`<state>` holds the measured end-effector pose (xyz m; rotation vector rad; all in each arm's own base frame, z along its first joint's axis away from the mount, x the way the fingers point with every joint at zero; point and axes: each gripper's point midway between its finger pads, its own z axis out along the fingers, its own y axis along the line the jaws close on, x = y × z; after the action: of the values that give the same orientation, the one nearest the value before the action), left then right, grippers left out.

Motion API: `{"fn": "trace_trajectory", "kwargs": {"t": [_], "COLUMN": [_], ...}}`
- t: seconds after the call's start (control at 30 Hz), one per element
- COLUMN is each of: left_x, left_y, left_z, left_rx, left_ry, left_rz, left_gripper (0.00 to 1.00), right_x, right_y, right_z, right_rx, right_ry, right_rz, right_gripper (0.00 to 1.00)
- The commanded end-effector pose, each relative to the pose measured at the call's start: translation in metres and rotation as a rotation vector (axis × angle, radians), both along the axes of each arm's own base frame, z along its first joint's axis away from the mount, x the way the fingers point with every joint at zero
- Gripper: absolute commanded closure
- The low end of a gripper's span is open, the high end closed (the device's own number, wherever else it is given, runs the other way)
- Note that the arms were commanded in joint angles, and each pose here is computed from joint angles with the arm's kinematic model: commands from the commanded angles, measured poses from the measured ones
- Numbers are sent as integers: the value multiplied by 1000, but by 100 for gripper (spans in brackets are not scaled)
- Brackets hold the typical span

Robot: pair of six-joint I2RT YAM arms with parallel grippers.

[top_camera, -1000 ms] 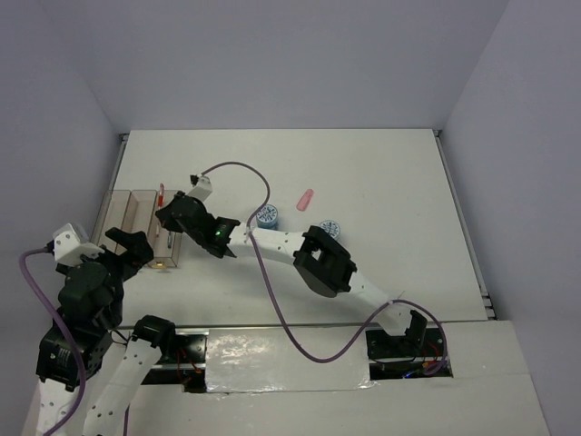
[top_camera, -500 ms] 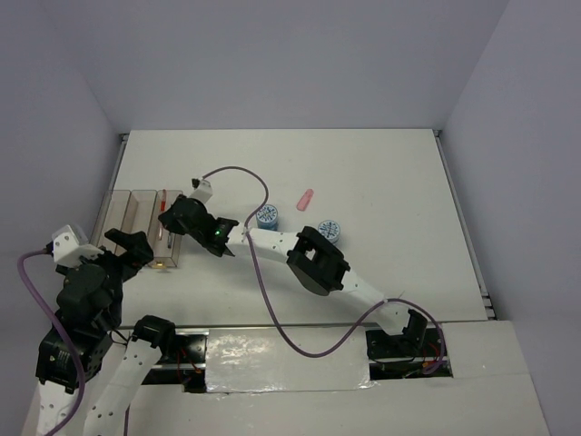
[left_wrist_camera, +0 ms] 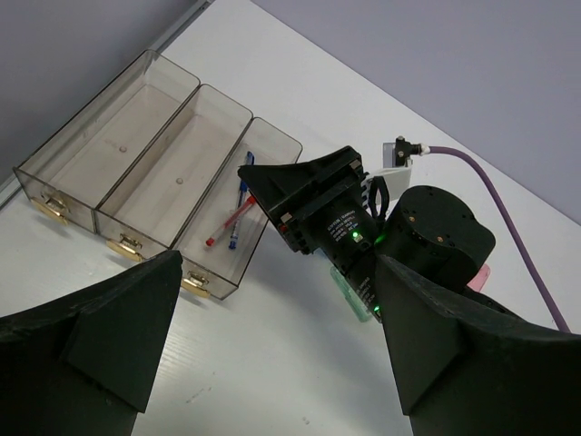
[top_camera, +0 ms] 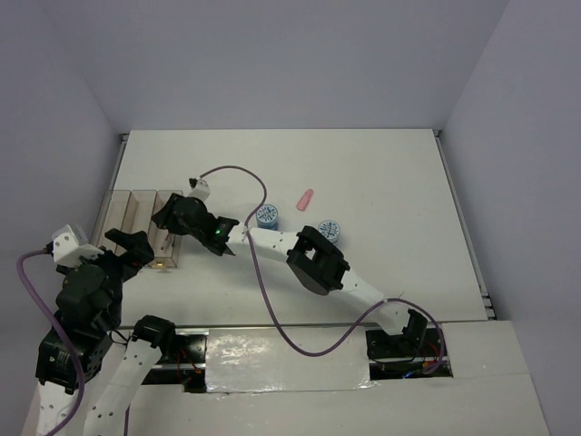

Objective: Sort the stationery into containers
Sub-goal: Place the pen in the storage box, then pick up the stationery from the center of the board.

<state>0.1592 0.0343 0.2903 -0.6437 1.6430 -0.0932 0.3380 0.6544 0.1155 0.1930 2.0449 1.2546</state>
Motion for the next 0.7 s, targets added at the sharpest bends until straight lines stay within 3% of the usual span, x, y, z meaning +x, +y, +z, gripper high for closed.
{"fn": "trace_trajectory", "kwargs": {"t": [0.0,0.27,0.33,0.37,0.4,0.43,0.47,0.5,0.53,0.57,0.6,0.67], "left_x": [1,-1,0,1,1,2,3,3,5,6,10,18], "left_y": [0,0,0,-1,-1,-1,-2,-3,-4,-4,-7,-19], "left_z": [9,11,10,10,10,10,9,9,9,8,6,6], "left_rx": [0,-1,1,1,2,5,7,8,10,14,17,31], "left_ry": [-50,-61,-56,-53,-54,-50,-47,-46,-40,-33,-19,-10], "left_rz": [-5,-7,-9,-10,-10,-14,-19,-22,-24,-24,-41,-106], "left_gripper": [1,1,1,1,1,1,1,1,1,1,1,1], "right_x": [7,-6,-15,-22,-26,-29,-36,-40,-46,-49,-51,-60], "right_y": [7,-12,-30,-43,-53,-63,-82,-94,-116,-129,-142,-180], "right_z": [35,115,144,186,169,183,222,201,239,244,222,222], "right_rx": [83,86,67,120,73,75,113,63,94,84,12,-60], "right_ry": [-56,-254,-329,-379,-379,-434,-482,-480,-548,-569,-576,-598], "right_rz": [10,45,56,51,59,56,37,45,17,7,14,21], "right_gripper": [51,48,46,44,42,39,37,36,33,32,31,26]}}
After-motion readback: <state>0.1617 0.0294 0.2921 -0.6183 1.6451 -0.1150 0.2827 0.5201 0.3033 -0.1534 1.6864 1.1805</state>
